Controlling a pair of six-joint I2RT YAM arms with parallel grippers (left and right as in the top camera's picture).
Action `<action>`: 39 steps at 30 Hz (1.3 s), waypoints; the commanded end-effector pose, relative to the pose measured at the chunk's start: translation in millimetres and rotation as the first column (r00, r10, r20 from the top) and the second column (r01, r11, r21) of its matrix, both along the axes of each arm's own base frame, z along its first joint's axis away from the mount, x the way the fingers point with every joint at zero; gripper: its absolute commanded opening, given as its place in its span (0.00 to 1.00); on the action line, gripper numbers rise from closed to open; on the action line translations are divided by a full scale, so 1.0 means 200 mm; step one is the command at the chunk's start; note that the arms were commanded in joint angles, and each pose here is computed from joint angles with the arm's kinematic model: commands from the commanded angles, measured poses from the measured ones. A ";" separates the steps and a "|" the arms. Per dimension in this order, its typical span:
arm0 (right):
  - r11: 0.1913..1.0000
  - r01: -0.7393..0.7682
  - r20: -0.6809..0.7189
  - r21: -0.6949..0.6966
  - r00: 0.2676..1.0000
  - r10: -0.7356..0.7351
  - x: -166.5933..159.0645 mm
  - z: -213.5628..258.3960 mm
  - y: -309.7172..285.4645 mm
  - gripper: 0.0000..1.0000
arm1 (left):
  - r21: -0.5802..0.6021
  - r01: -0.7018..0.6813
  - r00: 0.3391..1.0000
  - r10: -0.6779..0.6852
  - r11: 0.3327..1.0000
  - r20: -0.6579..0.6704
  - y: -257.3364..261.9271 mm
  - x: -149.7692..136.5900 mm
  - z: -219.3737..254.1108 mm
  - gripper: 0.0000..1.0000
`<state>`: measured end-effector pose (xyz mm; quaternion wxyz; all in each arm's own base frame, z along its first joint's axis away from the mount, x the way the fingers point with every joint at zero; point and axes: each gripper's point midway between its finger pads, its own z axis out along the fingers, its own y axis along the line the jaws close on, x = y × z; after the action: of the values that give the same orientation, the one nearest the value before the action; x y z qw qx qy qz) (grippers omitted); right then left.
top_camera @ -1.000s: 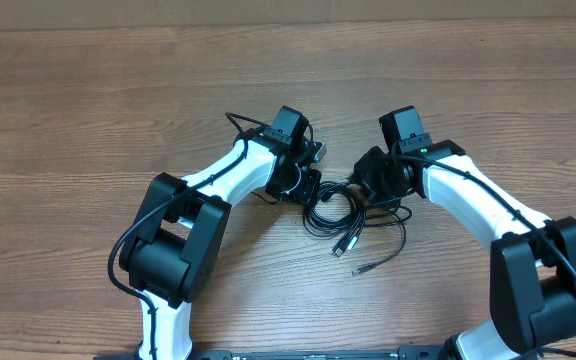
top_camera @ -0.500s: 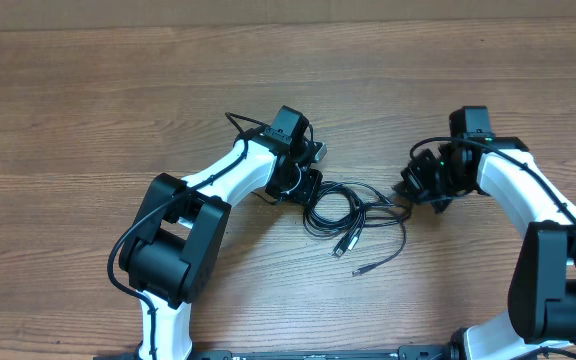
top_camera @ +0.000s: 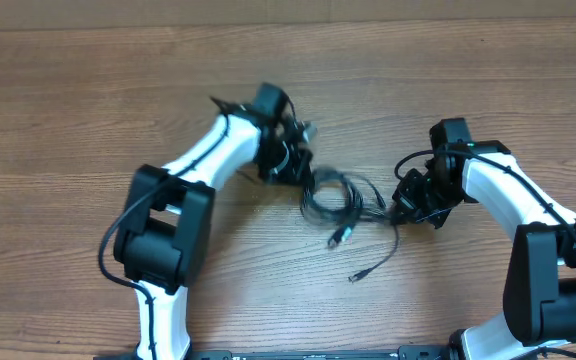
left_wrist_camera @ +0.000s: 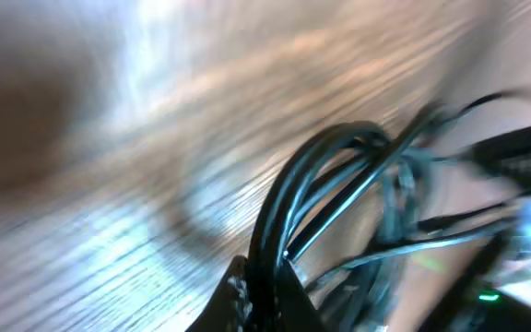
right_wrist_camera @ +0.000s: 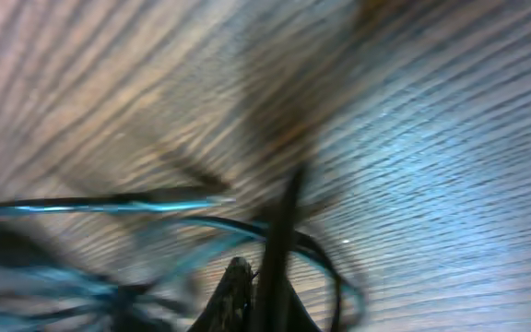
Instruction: Untangle cables
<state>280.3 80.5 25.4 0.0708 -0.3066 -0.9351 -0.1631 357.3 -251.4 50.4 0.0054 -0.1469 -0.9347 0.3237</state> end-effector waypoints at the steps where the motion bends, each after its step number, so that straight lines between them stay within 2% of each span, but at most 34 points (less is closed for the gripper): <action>1: 0.997 -0.032 0.012 -0.071 0.999 0.033 -0.02 -0.02 -0.03 0.04 | -0.153 -0.010 0.997 0.022 0.988 0.077 -0.01 0.18 0.27 0.04; 5: 0.997 -0.034 0.015 -0.075 0.999 0.036 -0.03 -0.04 -0.04 0.04 | -0.235 -0.036 0.992 0.064 0.971 0.110 0.04 0.29 0.48 0.04; 10: 0.996 -0.033 0.035 -0.087 0.999 0.036 -0.02 -0.06 -0.05 0.04 | -0.397 -0.022 0.993 0.065 0.917 0.097 0.05 0.32 0.65 0.04; 15: 0.994 -0.032 0.060 -0.108 0.997 0.038 0.02 -0.05 -0.10 0.04 | -0.386 0.004 0.994 0.037 0.922 0.099 0.07 0.28 0.64 0.04; 19: 0.996 -0.084 0.087 -0.035 0.992 0.087 0.06 0.04 -0.12 0.25 | -0.373 0.040 0.993 0.003 0.927 0.114 0.08 0.25 0.62 0.04; 22: 0.989 -0.144 0.133 0.033 0.981 0.138 0.11 0.14 -0.11 0.47 | -0.368 0.091 0.989 -0.040 0.925 0.145 0.08 0.21 0.61 0.04; 27: 0.947 -0.278 0.274 0.158 0.934 0.228 0.20 0.32 -0.01 0.76 | -0.309 0.145 0.980 -0.093 0.940 0.176 0.09 0.18 0.56 0.04; 31: 0.853 -0.441 0.440 0.278 0.848 0.295 0.22 0.43 0.15 0.79 | -0.291 0.150 0.982 -0.107 0.945 0.158 0.08 0.15 0.53 0.04; 39: 0.785 -0.581 0.558 0.214 0.732 0.390 0.28 0.45 0.37 0.77 | -0.298 0.179 0.980 -0.142 0.938 0.141 0.01 0.10 0.53 0.04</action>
<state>337.4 133.8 103.2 -0.0518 -0.0229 -0.9300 -0.3631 379.1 -241.4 152.1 -0.0414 -0.2227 -0.8638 0.4500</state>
